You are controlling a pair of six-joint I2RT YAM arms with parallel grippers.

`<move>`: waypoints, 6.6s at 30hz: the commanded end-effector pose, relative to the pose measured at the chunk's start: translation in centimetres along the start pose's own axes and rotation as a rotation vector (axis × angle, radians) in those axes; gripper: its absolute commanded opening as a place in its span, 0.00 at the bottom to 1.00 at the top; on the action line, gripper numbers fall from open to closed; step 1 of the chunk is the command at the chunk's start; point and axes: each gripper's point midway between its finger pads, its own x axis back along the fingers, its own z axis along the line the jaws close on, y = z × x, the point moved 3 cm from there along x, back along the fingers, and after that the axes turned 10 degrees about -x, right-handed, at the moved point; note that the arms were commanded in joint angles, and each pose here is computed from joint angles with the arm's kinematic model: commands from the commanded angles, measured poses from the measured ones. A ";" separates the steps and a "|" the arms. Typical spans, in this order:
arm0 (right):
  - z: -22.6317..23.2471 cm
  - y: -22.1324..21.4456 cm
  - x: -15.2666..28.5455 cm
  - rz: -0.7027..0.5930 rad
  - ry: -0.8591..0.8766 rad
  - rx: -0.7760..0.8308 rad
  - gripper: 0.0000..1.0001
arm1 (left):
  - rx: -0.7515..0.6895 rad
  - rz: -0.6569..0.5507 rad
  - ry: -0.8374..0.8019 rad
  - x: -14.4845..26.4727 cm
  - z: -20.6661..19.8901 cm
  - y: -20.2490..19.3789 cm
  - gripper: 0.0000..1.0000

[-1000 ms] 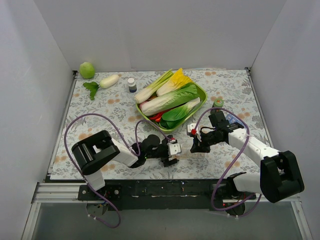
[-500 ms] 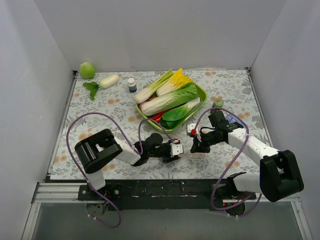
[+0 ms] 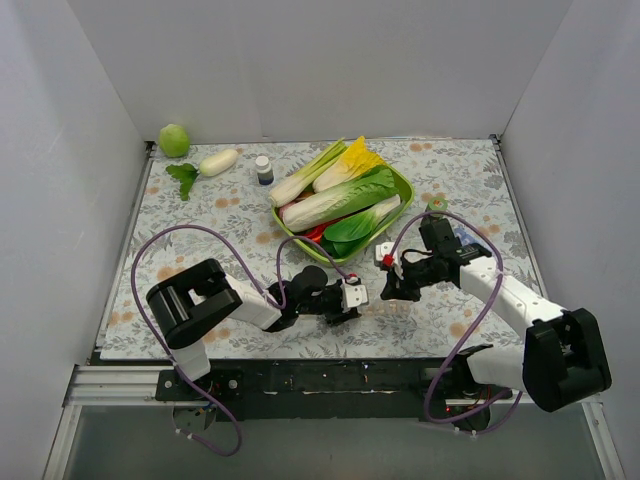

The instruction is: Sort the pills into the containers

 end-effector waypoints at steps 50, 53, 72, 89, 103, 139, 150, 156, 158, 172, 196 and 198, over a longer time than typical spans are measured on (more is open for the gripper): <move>0.9 0.1 -0.1 0.126 0.085 -0.039 0.07 | 0.083 0.115 0.044 0.3 -1.2 -1.8 0.08; 0.2 1.6 1.5 0.086 0.031 -0.013 0.13 | 0.101 0.103 0.061 0.4 -1.0 -1.5 0.26; -3.0 5.3 9.1 -0.187 -0.257 -0.034 0.65 | 0.287 -0.135 0.237 6.0 1.4 6.6 0.89; -1.0 2.6 -1.1 0.008 0.178 -0.144 0.13 | 0.008 -0.047 0.124 3.2 0.0 2.4 0.93; -2.1 2.0 -3.2 0.041 0.172 -0.168 0.11 | 0.045 0.035 0.107 0.4 -0.2 -0.3 0.61; -3.0 5.0 2.1 -0.077 0.058 -0.084 0.26 | 0.223 -0.071 0.193 2.2 1.3 4.2 0.84; -5.1 4.6 7.5 -0.301 -0.262 -0.071 0.63 | 0.464 -0.262 0.273 8.9 2.2 10.9 0.98; -6.0 3.3 9.4 -0.400 -0.363 -0.147 0.81 | 0.674 -0.216 0.605 14.3 7.6 11.4 0.98; -5.9 3.4 9.8 -0.424 -0.348 -0.157 0.82 | 0.717 -0.183 0.674 16.7 9.8 10.4 0.98; -9.0 2.4 13.1 -0.416 -0.609 -0.273 0.85 | 0.814 -0.135 0.697 19.5 12.6 10.5 0.98; -20.9 1.0 16.7 -0.350 -0.891 -0.533 0.95 | 0.863 -0.155 0.666 20.6 8.1 7.6 0.98; -21.7 0.3 15.9 -0.318 -0.883 -0.544 0.95 | 0.865 -0.153 0.661 20.5 7.9 7.4 0.98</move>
